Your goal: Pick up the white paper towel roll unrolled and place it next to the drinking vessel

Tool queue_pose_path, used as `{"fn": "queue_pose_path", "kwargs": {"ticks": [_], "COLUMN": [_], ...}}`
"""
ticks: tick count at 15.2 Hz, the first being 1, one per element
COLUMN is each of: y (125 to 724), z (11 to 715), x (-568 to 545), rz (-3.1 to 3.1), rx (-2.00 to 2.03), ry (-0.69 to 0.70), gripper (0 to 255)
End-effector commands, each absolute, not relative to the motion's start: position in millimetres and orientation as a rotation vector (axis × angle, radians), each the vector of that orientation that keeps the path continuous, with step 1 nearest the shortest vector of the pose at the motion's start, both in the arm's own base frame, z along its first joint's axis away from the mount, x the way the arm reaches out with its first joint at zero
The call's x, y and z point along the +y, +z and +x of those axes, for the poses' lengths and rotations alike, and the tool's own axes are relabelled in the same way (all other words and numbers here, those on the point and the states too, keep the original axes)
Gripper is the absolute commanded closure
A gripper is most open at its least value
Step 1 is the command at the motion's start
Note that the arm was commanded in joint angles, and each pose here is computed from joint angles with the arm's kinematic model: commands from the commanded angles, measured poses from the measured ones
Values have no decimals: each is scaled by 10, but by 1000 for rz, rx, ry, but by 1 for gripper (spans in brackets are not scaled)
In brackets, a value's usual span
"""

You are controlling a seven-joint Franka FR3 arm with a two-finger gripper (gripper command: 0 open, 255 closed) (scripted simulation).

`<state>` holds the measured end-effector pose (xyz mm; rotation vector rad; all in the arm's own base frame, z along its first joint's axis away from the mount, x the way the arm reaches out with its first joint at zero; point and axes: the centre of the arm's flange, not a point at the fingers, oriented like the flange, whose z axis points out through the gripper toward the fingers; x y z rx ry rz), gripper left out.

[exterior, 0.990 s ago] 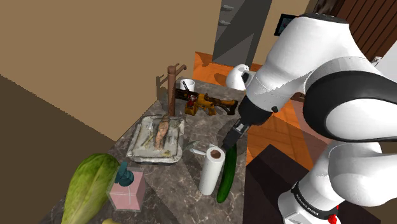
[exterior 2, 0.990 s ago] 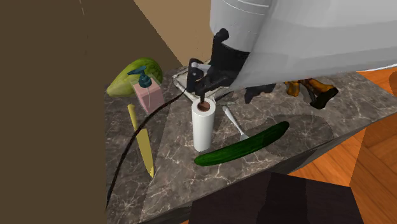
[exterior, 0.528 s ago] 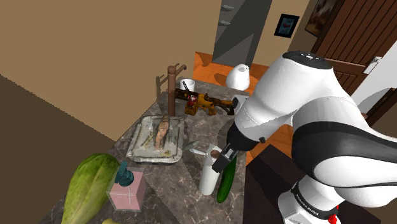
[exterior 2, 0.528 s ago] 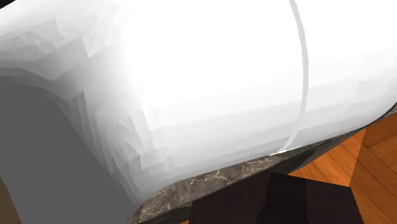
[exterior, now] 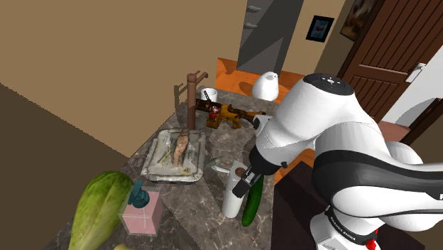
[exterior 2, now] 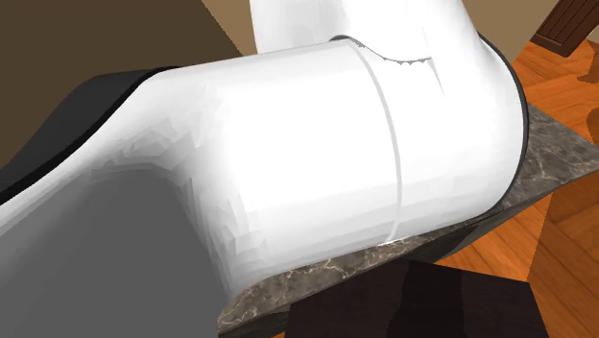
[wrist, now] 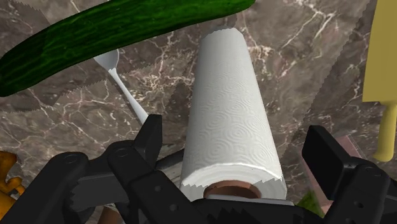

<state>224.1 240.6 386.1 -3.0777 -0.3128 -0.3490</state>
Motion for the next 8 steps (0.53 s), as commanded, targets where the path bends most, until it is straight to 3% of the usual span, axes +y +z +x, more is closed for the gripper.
{"fn": "queue_pose_path", "kwargs": {"ticks": [1, 4, 5, 8], "y": [3855, 3856, 3856, 3856], "z": [2242, 2242, 2242, 2242], "x": [2406, 2406, 2406, 2407], "rz": [-3078, -3078, -3078, -3078], "rx": [-313, -313, -313, -313], "ry": [-349, -349, -349, -349], "gripper": [0, 0, 255, 255]}}
